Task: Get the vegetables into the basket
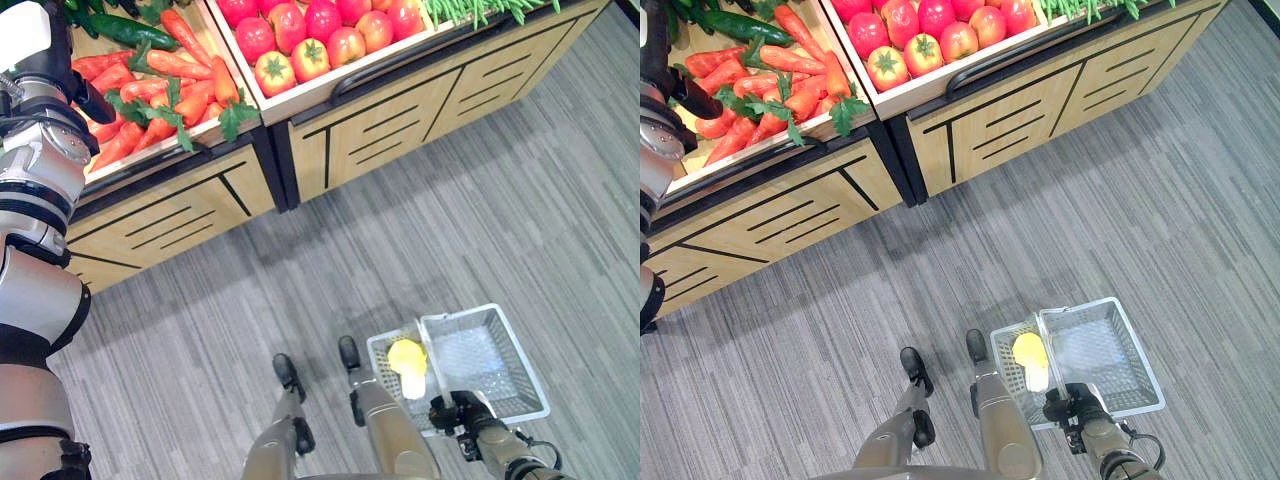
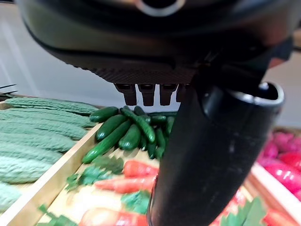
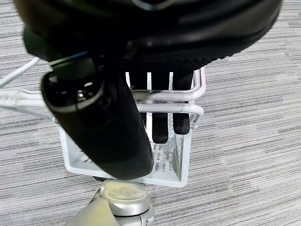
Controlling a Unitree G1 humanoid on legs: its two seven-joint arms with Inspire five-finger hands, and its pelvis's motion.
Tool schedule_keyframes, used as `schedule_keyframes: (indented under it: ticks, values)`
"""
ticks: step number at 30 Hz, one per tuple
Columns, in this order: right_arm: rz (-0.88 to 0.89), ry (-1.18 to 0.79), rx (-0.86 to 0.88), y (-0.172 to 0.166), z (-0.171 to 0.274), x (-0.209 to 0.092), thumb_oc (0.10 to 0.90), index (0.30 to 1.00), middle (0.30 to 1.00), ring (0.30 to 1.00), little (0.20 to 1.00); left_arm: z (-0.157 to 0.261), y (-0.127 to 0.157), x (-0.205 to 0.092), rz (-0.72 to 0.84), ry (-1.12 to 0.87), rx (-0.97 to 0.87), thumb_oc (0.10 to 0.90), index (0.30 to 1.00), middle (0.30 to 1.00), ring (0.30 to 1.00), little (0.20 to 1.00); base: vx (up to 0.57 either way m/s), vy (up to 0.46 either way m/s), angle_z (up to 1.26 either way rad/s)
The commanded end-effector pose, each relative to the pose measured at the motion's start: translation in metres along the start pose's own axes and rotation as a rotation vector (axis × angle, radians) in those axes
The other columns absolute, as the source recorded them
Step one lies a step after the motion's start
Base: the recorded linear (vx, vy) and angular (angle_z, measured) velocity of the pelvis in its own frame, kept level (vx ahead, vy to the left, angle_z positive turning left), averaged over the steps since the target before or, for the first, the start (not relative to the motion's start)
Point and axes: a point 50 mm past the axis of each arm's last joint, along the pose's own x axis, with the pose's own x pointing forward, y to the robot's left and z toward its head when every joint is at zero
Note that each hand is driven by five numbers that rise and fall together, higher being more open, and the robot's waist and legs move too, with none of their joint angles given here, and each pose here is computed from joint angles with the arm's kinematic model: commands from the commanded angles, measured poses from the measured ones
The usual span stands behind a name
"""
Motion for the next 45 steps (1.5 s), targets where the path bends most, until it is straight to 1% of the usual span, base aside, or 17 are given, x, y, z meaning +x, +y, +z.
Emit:
schedule_keyframes:
  ticks: [1, 8, 12, 14, 18, 22, 25, 26, 27, 28, 29, 30, 33, 38, 40, 42, 45]
  values:
    - [-0.016, 0.144, -0.024, -0.005, -0.049, -0.01, 0.4, 0.3, 0.3, 0.3, 0.3, -0.006, 0.054, 0.012, 0.173, 0.067, -0.027, 0.9, 1.0, 1.0, 1.0, 1.0, 0.0, 0.0, 0.0]
    - [-0.021, 0.127, 0.013, -0.003, -0.044, -0.009, 0.4, 0.3, 0.3, 0.3, 0.3, -0.034, 0.043, 0.007, 0.131, 0.186, -0.051, 0.9, 1.0, 1.0, 1.0, 1.0, 0.01, -0.003, -0.01]
    - [-0.022, 0.121, 0.015, -0.003, -0.044, -0.009, 0.4, 0.3, 0.3, 0.3, 0.3, -0.042, 0.037, 0.004, 0.109, 0.22, -0.059, 0.9, 1.0, 1.0, 1.0, 1.0, 0.0, 0.0, 0.0]
    - [-0.023, 0.115, 0.023, -0.002, -0.042, -0.009, 0.4, 0.3, 0.3, 0.3, 0.3, -0.045, 0.032, 0.002, 0.103, 0.244, -0.101, 0.9, 1.0, 1.0, 1.0, 1.0, 0.0, 0.0, 0.0]
    - [-0.022, 0.11, 0.015, -0.002, -0.042, -0.009, 0.4, 0.3, 0.3, 0.3, 0.3, -0.052, 0.028, 0.0, 0.086, 0.272, -0.121, 0.9, 1.0, 1.0, 1.0, 1.0, 0.0, 0.0, 0.0]
    - [-0.02, 0.098, 0.007, -0.003, -0.039, -0.009, 0.4, 0.3, 0.3, 0.3, 0.3, -0.052, 0.032, 0.001, 0.091, 0.28, -0.142, 0.9, 1.0, 1.0, 1.0, 1.0, 0.01, 0.022, 0.03]
    - [-0.026, 0.08, -0.01, -0.009, -0.033, -0.007, 0.4, 0.3, 0.3, 0.3, 0.3, -0.055, 0.035, 0.001, 0.063, 0.282, -0.09, 0.9, 1.0, 1.0, 1.0, 1.0, 0.01, 0.061, 0.07]
    - [-0.028, 0.069, -0.015, -0.011, -0.03, -0.007, 0.4, 0.3, 0.3, 0.3, 0.3, -0.054, 0.045, 0.003, 0.081, 0.284, -0.089, 0.9, 1.0, 1.0, 1.0, 1.0, 0.01, 0.058, 0.05]
    - [-0.028, 0.069, -0.014, -0.011, -0.03, -0.006, 0.4, 0.3, 0.3, 0.3, 0.3, -0.054, 0.046, 0.003, 0.082, 0.284, -0.089, 0.9, 1.0, 1.0, 1.0, 1.0, 0.0, 0.047, 0.06]
    - [-0.036, 0.068, -0.011, -0.013, -0.03, -0.006, 0.4, 0.3, 0.3, 0.3, 0.3, -0.049, 0.053, 0.006, 0.101, 0.275, -0.108, 0.9, 1.0, 1.0, 1.0, 1.0, 0.02, 0.058, 0.1]
    - [-0.038, 0.071, -0.006, -0.013, -0.031, -0.007, 0.4, 0.3, 0.3, 0.3, 0.3, -0.045, 0.064, 0.009, 0.128, 0.265, -0.117, 0.9, 1.0, 1.0, 1.0, 1.0, 0.02, 0.058, 0.12]
    - [-0.037, 0.07, -0.005, -0.013, -0.031, -0.007, 0.4, 0.3, 0.3, 0.3, 0.3, -0.045, 0.065, 0.009, 0.129, 0.264, -0.117, 0.9, 1.0, 1.0, 1.0, 1.0, 0.02, 0.048, 0.13]
    - [-0.039, 0.067, 0.02, -0.014, -0.031, -0.007, 0.4, 0.3, 0.3, 0.3, 0.3, -0.04, 0.083, 0.012, 0.174, 0.244, -0.114, 0.9, 1.0, 1.0, 1.0, 1.0, 0.02, 0.046, 0.08]
    - [-0.033, 0.061, 0.003, -0.015, -0.029, -0.007, 0.4, 0.3, 0.3, 0.3, 0.3, -0.045, 0.086, 0.011, 0.167, 0.266, -0.122, 0.9, 1.0, 1.0, 1.0, 1.0, 0.03, 0.079, 0.03]
    - [-0.033, 0.054, 0.001, -0.015, -0.027, -0.006, 0.4, 0.3, 0.3, 0.3, 0.3, -0.049, 0.081, 0.009, 0.157, 0.281, -0.139, 0.9, 1.0, 1.0, 1.0, 1.0, 0.02, 0.067, 0.02]
    - [-0.035, 0.053, 0.009, -0.016, -0.027, -0.006, 0.4, 0.3, 0.3, 0.3, 0.3, -0.053, 0.072, 0.008, 0.126, 0.29, -0.115, 0.9, 1.0, 1.0, 1.0, 1.0, 0.02, 0.052, 0.05]
    - [-0.033, 0.049, 0.012, -0.016, -0.026, -0.006, 0.4, 0.3, 0.3, 0.3, 0.3, -0.05, 0.064, 0.007, 0.104, 0.282, -0.128, 0.9, 1.0, 1.0, 1.0, 1.0, 0.02, 0.048, 0.02]
